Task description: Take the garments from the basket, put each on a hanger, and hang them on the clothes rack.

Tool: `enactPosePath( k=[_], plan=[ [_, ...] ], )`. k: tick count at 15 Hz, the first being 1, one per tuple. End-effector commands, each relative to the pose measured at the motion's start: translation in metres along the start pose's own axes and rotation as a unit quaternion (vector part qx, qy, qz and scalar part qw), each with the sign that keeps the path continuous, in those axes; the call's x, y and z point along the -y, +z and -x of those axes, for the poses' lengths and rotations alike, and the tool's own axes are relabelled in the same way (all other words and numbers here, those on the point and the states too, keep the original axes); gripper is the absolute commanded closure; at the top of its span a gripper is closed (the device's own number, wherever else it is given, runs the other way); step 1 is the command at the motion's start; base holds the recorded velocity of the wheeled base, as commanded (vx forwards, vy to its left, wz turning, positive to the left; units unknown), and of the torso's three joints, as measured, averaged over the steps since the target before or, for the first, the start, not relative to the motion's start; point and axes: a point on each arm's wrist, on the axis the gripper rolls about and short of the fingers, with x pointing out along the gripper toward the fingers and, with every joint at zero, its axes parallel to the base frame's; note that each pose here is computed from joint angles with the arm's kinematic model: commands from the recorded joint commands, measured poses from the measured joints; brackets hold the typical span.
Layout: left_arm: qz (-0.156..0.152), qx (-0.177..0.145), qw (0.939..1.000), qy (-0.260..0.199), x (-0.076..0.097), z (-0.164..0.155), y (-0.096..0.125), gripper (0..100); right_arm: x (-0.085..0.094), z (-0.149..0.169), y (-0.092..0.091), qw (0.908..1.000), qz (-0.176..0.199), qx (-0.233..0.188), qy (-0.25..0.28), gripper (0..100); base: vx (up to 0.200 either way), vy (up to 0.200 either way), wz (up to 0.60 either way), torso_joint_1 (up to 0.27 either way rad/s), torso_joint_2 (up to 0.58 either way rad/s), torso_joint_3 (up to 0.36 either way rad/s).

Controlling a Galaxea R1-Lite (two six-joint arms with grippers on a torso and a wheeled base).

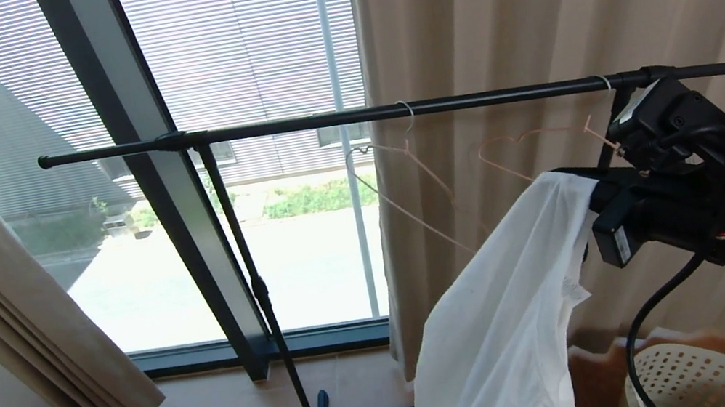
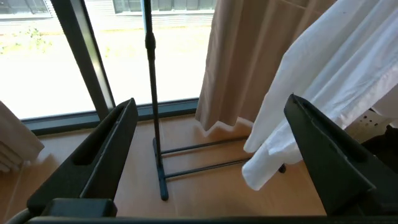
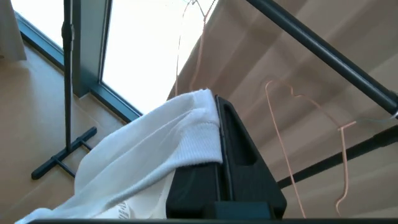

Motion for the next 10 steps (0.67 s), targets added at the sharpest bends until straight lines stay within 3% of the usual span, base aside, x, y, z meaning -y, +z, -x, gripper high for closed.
enactPosePath(
  k=[1,10],
  plan=[
    [0.001,-0.001,1.0000,0.000,0.0000,-0.0001,0.0001,0,0.0002,0.0002,0.0003,1.0000,0.000,0.001,-0.001,100,0.000,0.000,0.00,0.000,0.00,0.000],
    [0.001,-0.001,1.0000,0.000,0.0000,-0.0001,0.0001,0,-0.0009,-0.0002,-0.0023,1.0000,0.001,-0.004,0.001,100,0.000,0.000,0.00,0.000,0.00,0.000]
  ],
)
